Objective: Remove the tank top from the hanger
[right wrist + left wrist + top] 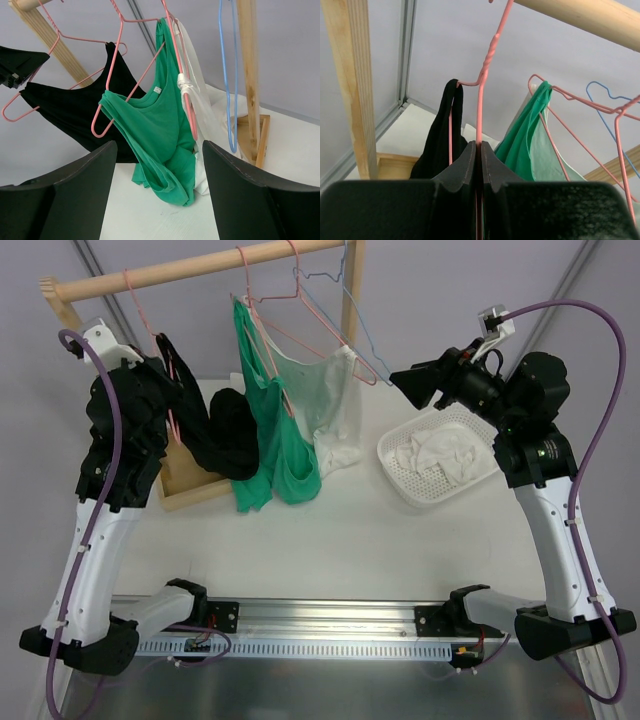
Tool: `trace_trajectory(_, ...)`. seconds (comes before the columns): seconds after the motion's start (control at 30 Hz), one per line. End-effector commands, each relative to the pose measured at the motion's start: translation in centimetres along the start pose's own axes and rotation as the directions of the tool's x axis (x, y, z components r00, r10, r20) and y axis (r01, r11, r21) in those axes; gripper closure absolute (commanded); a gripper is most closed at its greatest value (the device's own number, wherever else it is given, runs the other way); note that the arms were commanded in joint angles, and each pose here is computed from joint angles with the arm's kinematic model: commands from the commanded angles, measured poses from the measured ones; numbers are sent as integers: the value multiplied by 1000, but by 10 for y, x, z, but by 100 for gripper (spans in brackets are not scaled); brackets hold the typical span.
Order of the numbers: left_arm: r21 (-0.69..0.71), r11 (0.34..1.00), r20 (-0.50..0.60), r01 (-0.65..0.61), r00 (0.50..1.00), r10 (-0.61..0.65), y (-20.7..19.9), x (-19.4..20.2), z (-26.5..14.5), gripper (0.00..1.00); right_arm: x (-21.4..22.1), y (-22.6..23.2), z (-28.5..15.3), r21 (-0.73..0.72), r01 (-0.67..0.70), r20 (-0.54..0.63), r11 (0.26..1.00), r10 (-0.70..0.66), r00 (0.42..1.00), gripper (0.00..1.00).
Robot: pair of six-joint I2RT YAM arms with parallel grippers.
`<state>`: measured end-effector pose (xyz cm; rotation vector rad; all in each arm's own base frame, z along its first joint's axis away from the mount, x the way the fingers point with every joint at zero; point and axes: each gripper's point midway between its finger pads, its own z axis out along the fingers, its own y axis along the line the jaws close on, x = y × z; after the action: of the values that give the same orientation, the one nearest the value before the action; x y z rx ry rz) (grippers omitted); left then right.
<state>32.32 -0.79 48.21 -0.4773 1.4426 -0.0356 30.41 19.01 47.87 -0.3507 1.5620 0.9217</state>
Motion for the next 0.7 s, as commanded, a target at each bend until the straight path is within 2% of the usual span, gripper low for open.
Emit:
trace_trajectory(0.0, 65, 993, 20, 99, 995, -100, -11, -12, 6, 100, -14, 15, -7, -45, 30, 50, 999, -28, 998, 26)
trace_trajectory(0.23, 108, 985, -9, 132, 991, -132, -20, -17, 40, 100, -12, 14, -8, -39, 34, 48, 999, -32, 998, 26)
trace_trajectory(0.37, 157, 981, 25, 115, 992, -120, -36, -40, 45, 100, -11, 14, -9, -36, 36, 51, 999, -34, 998, 26)
trace_trajectory(0.67, 184, 975, 92, 127, 985, -145, -40, -74, 33, 100, -10, 14, -12, -29, 34, 57, 999, -32, 998, 26)
